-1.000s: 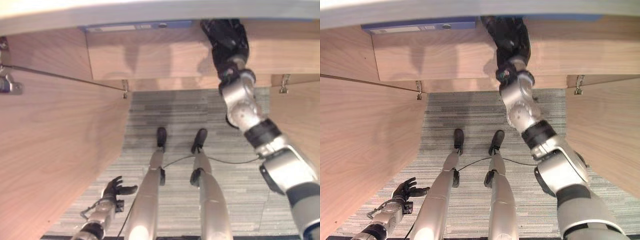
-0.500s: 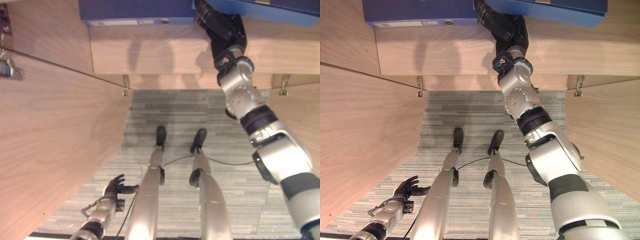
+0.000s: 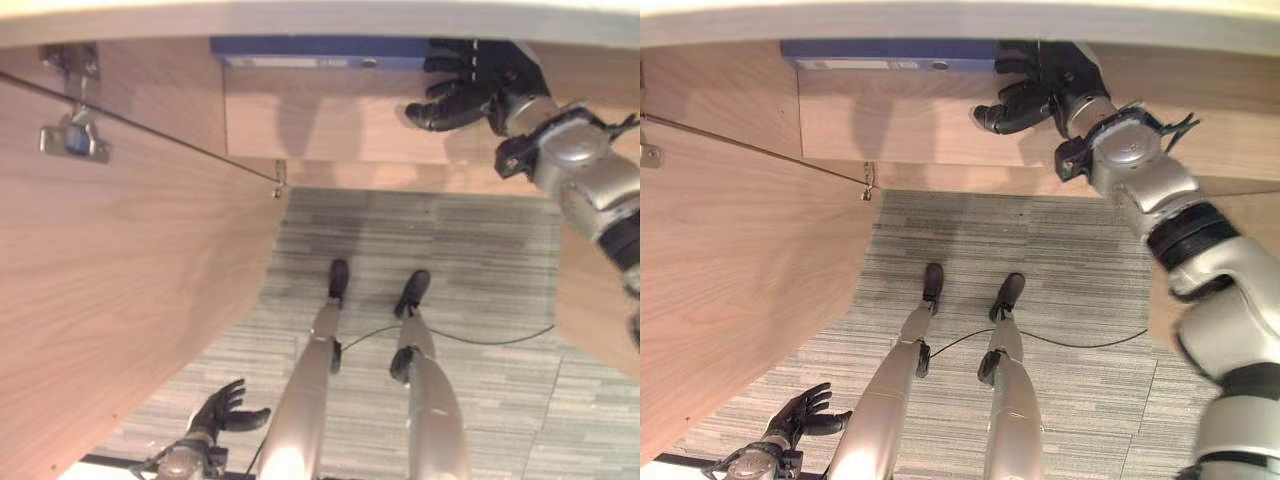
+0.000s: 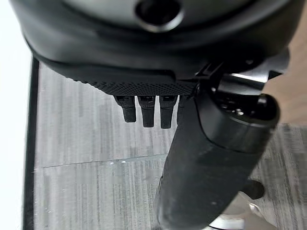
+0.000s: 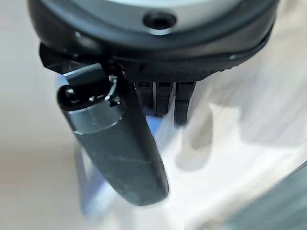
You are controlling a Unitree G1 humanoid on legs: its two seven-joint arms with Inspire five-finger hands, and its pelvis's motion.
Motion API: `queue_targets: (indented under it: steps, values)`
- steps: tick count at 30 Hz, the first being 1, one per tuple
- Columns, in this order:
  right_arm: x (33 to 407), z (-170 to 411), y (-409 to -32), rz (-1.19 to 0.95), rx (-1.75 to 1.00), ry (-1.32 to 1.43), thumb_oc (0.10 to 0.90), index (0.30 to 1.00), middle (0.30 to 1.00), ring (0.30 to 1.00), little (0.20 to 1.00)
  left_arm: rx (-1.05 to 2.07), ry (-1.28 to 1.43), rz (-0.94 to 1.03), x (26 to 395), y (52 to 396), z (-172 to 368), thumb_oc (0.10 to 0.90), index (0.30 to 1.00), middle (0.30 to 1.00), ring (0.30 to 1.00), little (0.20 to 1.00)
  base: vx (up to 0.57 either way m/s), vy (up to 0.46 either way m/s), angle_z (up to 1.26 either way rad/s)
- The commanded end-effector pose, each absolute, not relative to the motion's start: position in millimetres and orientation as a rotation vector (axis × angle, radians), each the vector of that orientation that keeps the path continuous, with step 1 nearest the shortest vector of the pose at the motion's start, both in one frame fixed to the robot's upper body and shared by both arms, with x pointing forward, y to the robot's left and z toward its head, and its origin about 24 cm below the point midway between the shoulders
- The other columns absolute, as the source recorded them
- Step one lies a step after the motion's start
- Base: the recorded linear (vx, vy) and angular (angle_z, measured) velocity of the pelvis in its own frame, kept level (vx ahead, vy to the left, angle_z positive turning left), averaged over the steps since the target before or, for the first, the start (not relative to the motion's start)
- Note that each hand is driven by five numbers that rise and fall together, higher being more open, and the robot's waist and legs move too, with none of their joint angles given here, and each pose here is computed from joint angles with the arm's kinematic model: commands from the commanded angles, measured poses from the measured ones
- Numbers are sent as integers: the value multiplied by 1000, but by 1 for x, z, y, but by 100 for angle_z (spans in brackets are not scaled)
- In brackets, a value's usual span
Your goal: Put the empty folder in the office cabinet
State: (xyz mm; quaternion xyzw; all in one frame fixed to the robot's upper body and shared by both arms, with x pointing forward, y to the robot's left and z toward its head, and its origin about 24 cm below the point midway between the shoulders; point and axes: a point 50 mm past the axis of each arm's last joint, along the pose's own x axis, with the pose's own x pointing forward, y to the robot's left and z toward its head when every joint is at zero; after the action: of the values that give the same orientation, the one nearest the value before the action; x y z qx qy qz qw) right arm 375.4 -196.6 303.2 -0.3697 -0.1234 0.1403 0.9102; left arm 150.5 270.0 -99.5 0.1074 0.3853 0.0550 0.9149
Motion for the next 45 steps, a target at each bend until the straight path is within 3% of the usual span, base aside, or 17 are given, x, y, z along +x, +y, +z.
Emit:
queue_targets:
  steps: [1, 6, 13, 25, 33, 40, 45]
  values:
    - [375, 261, -207, 402, -844, -72, 800, 900, 900, 900, 900, 302, 955, 148, 96, 296, -112, 800, 900, 900, 900, 900, -9, -16, -9]
    - [371, 267, -205, 431, -870, -83, 800, 900, 900, 900, 900, 308, 983, 180, 94, 301, -117, 800, 900, 900, 900, 900, -2, -5, -1]
    - [367, 261, -202, 483, -1243, -31, 800, 900, 900, 900, 900, 326, 1000, 220, 95, 308, -118, 800, 900, 900, 900, 900, 0, 0, 0]
    - [359, 202, -175, 725, -1256, 99, 800, 900, 900, 900, 900, 304, 981, 224, 106, 303, -119, 800, 900, 900, 900, 900, 0, -2, 1]
    - [360, 192, -167, 760, -1259, 108, 800, 900, 900, 900, 900, 283, 986, 245, 104, 305, -120, 800, 900, 900, 900, 900, 4, -1, 0]
    - [350, 168, -149, 893, -1104, 172, 800, 900, 900, 900, 900, 267, 974, 224, 107, 301, -120, 800, 900, 900, 900, 900, 16, -7, -6]
    - [352, 164, -147, 862, -1023, 141, 800, 900, 900, 900, 900, 238, 959, 237, 108, 298, -120, 800, 900, 900, 900, 900, 4, -4, 2]
